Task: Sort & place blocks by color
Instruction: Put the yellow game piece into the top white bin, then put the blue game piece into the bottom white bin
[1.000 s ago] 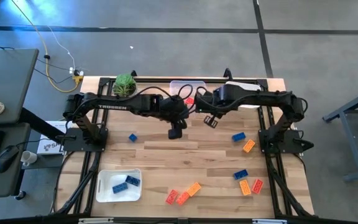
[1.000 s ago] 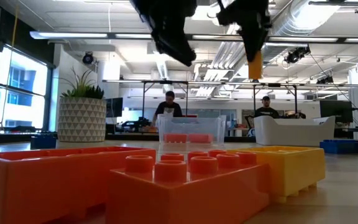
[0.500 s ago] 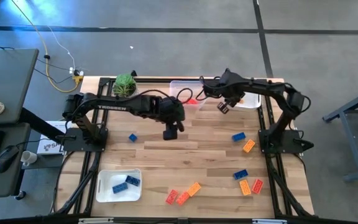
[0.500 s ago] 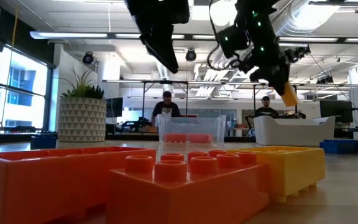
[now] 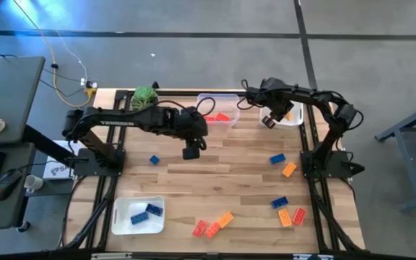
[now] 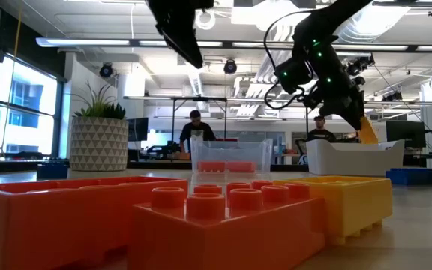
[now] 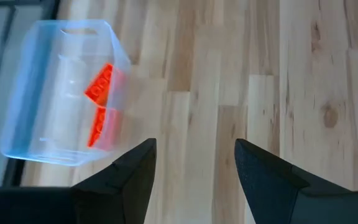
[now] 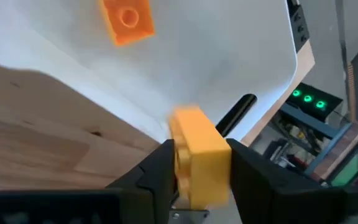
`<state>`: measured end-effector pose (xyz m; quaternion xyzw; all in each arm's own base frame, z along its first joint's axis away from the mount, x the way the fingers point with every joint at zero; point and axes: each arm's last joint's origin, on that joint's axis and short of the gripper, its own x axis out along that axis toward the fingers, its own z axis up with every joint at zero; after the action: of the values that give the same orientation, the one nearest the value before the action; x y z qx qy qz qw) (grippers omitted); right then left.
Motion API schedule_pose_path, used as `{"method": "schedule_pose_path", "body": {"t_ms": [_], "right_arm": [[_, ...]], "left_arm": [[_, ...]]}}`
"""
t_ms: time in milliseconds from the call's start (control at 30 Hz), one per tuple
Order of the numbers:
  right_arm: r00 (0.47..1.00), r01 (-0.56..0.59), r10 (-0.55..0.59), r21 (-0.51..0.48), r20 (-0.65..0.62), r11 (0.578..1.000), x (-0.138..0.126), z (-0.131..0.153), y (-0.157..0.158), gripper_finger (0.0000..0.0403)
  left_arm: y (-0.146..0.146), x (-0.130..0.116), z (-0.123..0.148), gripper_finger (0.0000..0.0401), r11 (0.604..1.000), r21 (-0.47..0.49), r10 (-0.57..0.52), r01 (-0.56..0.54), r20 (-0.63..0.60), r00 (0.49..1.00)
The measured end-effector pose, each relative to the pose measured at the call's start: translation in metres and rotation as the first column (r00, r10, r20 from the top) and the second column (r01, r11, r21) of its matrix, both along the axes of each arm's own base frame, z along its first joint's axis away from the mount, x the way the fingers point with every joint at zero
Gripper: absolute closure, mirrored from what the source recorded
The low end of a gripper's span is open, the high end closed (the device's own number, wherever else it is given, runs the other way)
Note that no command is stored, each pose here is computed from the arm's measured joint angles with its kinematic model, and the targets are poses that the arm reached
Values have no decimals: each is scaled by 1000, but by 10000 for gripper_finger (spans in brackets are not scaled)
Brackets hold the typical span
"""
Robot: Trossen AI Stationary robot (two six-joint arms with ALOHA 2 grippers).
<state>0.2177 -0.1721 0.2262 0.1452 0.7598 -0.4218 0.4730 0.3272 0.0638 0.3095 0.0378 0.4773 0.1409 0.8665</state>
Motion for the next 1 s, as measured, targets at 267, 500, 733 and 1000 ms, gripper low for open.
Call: {"method": "schedule_pose_path", "body": {"t_ms": [267,500,733,1000], "right_arm": [[999,-3,5,50,-33,999,-6,1,-2,230],[999,37,-38,139,8,990,-2,4,13,231],[994,-57,46,113,101,992,3,26,42,231],[935,-175,148,56,323,983,2,57,80,231]], "left_arm": [[-2,-20,20,199,998,19,62,-62,31,998],[-4,-31,28,199,993,45,104,-106,31,994],[-5,-32,28,199,991,45,124,-126,31,992],[-5,-32,28,199,990,49,127,-129,32,991]]}}
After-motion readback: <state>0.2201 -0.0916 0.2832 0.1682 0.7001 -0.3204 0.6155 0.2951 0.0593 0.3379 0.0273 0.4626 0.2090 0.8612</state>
